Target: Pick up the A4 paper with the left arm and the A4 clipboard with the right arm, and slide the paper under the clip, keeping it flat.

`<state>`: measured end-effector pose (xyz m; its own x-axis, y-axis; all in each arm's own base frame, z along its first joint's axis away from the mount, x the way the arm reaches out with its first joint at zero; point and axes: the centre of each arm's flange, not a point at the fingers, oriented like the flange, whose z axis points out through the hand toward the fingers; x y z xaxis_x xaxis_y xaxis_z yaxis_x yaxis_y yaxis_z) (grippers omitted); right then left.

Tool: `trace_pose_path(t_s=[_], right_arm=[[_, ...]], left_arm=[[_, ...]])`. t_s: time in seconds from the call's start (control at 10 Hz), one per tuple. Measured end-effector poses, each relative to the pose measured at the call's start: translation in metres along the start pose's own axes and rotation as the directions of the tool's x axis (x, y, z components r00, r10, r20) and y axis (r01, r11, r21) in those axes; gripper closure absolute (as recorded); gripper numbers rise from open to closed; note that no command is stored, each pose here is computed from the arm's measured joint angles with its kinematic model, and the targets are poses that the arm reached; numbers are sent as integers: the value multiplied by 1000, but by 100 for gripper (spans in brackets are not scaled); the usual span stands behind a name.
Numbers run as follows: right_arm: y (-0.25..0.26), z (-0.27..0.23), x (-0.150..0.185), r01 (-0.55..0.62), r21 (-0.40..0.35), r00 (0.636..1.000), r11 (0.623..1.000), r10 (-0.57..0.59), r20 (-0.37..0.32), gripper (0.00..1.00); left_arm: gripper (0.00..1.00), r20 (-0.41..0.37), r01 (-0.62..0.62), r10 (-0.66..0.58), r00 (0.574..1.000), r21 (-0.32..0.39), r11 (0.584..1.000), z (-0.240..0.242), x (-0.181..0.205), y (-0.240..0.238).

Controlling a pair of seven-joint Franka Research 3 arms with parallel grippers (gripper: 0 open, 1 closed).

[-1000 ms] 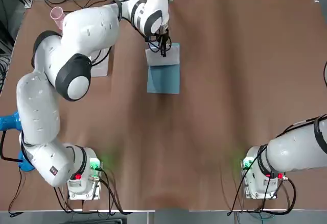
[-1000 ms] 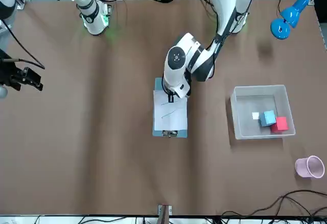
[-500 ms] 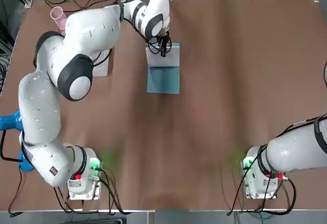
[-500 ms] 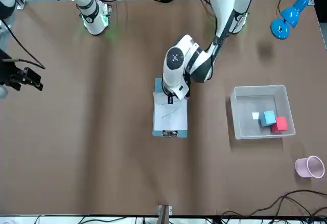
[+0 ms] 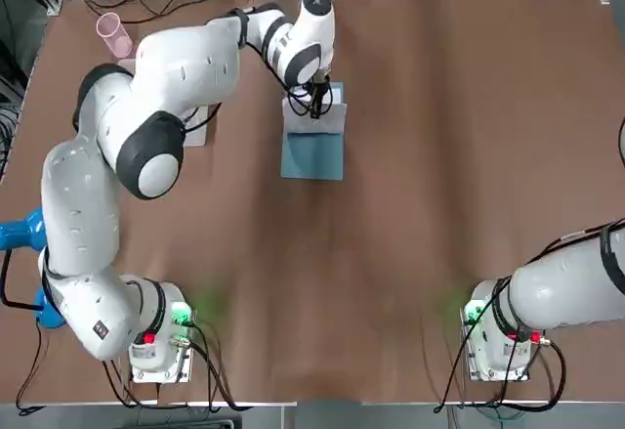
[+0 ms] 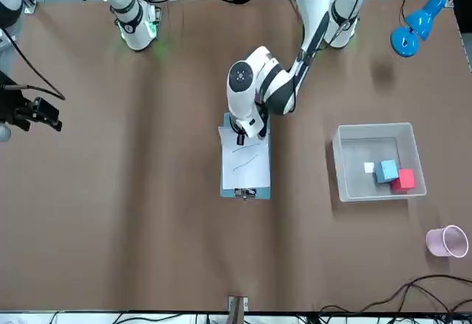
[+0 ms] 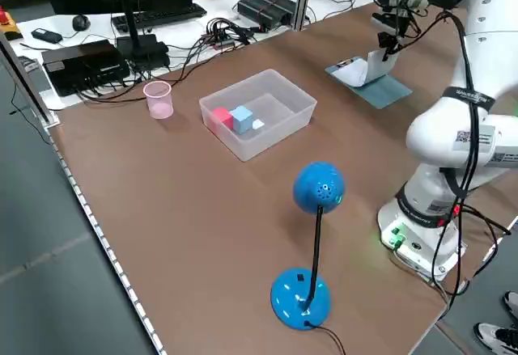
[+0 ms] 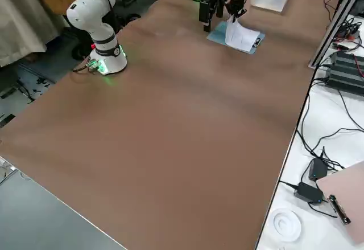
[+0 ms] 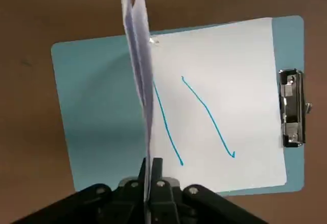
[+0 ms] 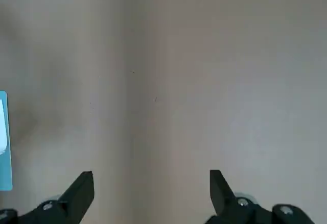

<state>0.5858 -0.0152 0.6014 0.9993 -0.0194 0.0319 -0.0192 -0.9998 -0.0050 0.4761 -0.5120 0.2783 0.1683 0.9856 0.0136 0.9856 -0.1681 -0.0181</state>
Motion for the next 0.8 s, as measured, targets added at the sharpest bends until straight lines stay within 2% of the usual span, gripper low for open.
trace_pose_path(t_s=[0.5,0.6,0.8], right_arm=[[0,0,0,0,0,1000,1000,0,0,0],[0,0,0,0,0,1000,1000,0,0,0],[0,0,0,0,0,1000,1000,0,0,0]], left_arm=[[97,-15,-66,66,998,-4,998,2,-2,-3],[86,-15,-86,86,996,-4,996,2,-1,-2],[56,-15,-112,112,994,-4,994,2,-2,-2]])
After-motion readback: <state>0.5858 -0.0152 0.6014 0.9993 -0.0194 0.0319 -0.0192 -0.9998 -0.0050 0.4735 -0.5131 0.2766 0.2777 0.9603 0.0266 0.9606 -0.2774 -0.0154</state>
